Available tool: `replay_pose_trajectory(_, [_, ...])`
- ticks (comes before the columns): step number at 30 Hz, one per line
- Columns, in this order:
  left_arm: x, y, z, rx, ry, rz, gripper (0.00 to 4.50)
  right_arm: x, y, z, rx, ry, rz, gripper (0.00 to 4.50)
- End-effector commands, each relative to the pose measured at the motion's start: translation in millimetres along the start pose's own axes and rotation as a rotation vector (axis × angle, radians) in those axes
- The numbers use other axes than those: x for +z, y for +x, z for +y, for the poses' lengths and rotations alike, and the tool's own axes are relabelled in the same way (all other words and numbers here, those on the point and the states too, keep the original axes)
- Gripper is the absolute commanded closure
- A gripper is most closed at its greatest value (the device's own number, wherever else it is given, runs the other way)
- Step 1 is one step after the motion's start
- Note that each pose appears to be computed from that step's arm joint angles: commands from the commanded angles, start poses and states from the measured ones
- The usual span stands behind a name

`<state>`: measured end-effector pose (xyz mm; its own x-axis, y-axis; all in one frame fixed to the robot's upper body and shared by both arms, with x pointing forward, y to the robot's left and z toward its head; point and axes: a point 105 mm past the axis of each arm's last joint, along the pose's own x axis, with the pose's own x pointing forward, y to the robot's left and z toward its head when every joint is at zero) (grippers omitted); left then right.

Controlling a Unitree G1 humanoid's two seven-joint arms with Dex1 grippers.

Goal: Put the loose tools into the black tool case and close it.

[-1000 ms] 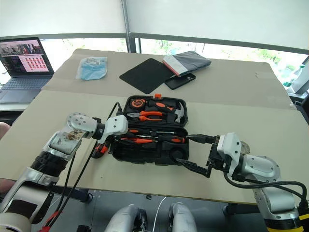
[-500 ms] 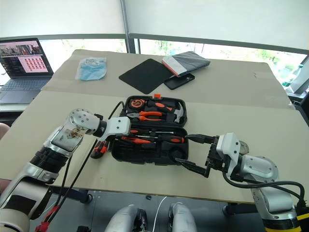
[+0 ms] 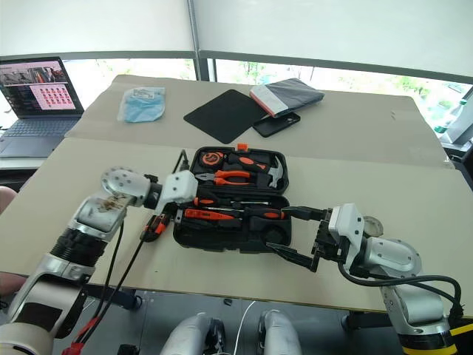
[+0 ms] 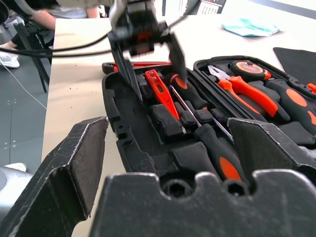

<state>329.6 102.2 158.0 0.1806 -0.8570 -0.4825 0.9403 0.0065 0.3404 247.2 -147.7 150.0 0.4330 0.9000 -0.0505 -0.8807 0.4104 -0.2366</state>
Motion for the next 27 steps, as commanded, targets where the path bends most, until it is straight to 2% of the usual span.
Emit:
replay_pose_trajectory(1, [18,-16,9,0.071,0.016,-0.088,0.99,6,0,-2,-0.004,-0.023,-0.023,0.0])
replay_pose_trajectory(2, [14,-15,8,0.082,0.011,-0.099,0.99,5,1,-2,-0.004,-0.021,-0.025,0.0])
replay_pose_trajectory(5, [2,-6,6,0.098,-0.051,-0.151,1.72,7,4,-2,-0.002,-0.022,-0.041,0.0])
replay_pose_trajectory(7, [-5,-2,3,0.095,-0.022,-0.135,2.48,8,5,-3,-0.003,-0.024,-0.046,0.0])
replay_pose_trajectory(9, [-14,4,-4,0.066,-0.072,-0.112,3.28,8,5,-3,-0.004,-0.027,-0.047,0.0])
replay_pose_trajectory(10, [-20,7,-9,0.047,-0.076,-0.082,3.52,9,5,-3,-0.004,-0.028,-0.047,0.0])
replay_pose_trajectory(11, [-24,9,-9,0.053,-0.082,-0.058,3.95,9,5,-3,-0.003,-0.029,-0.047,0.0])
replay_pose_trajectory(13, [-29,12,-6,0.094,-0.101,-0.031,4.42,9,5,-3,-0.002,-0.031,-0.048,0.0])
replay_pose_trajectory(18, [-39,17,-7,0.113,-0.122,-0.007,4.42,10,6,-4,0.007,-0.036,-0.048,0.0])
replay_pose_trajectory(24, [-58,25,-27,0.054,-0.11,0.069,4.42,9,4,-5,0.004,-0.037,-0.043,0.0])
replay_pose_trajectory(27, [-57,26,-32,0.058,-0.119,0.048,4.42,8,3,-5,-0.006,-0.034,-0.045,0.0])
